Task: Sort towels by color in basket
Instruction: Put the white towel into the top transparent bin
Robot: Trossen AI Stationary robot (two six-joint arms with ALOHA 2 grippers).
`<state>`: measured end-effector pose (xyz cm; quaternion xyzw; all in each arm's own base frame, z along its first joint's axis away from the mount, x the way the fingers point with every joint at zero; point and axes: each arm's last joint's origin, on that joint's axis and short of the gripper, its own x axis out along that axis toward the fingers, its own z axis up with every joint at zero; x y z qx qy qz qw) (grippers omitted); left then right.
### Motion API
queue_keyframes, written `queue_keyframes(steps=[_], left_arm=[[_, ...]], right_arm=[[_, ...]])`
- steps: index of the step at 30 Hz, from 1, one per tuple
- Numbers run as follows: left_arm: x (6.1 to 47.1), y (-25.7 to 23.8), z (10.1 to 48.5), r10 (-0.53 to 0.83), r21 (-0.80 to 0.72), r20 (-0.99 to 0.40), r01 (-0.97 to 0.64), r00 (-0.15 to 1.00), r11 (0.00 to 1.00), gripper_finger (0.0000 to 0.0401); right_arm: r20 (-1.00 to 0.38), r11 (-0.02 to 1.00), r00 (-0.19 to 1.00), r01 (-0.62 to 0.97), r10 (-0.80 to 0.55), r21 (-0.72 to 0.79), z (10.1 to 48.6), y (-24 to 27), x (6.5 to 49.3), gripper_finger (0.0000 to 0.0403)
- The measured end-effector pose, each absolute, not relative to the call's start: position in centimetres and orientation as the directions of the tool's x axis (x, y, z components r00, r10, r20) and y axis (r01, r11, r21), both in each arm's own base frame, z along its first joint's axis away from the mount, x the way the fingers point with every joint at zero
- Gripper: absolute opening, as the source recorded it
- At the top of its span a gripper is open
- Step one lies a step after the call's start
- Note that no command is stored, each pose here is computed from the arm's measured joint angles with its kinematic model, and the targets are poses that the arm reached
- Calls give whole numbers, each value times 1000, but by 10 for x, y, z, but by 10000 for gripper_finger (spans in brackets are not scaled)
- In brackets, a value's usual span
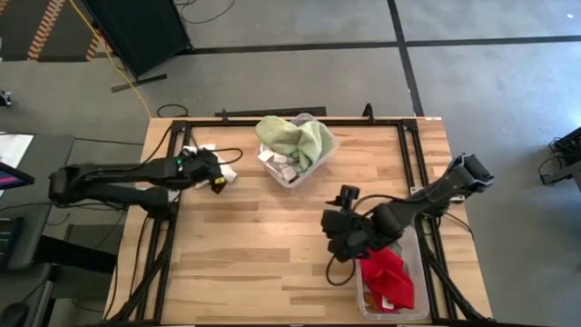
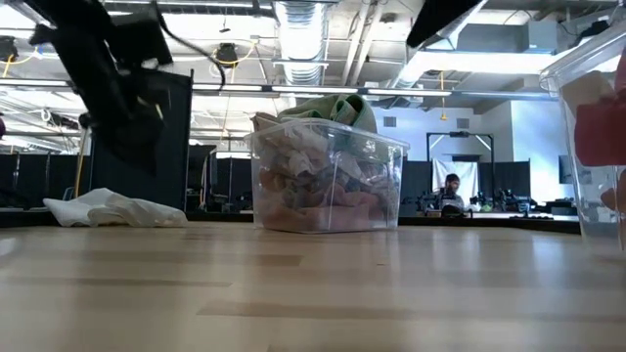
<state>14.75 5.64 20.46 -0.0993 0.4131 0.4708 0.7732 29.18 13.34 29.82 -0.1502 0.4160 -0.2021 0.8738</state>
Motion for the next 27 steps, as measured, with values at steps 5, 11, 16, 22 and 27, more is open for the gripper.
queue_keyframes(steps=[5,11,16,22,27], left_arm=[[151,75,184,619,304,-784,-847,37,436,341],[153,94,159,521,333,-847,-873,-110,357,342],[162,107,139,435,302,-893,-870,-115,389,342],[174,117,126,391,220,-920,-867,-31,447,340],[181,119,125,338,114,-938,-854,75,507,314]], right_arm=[[-665,868,569,218,-484,-446,298,129,295,268],[-663,864,574,181,-480,-470,299,130,295,268],[-663,862,574,166,-480,-480,299,130,294,268],[-662,862,581,150,-473,-484,299,134,293,268],[-660,865,591,140,-463,-482,299,138,292,268]])
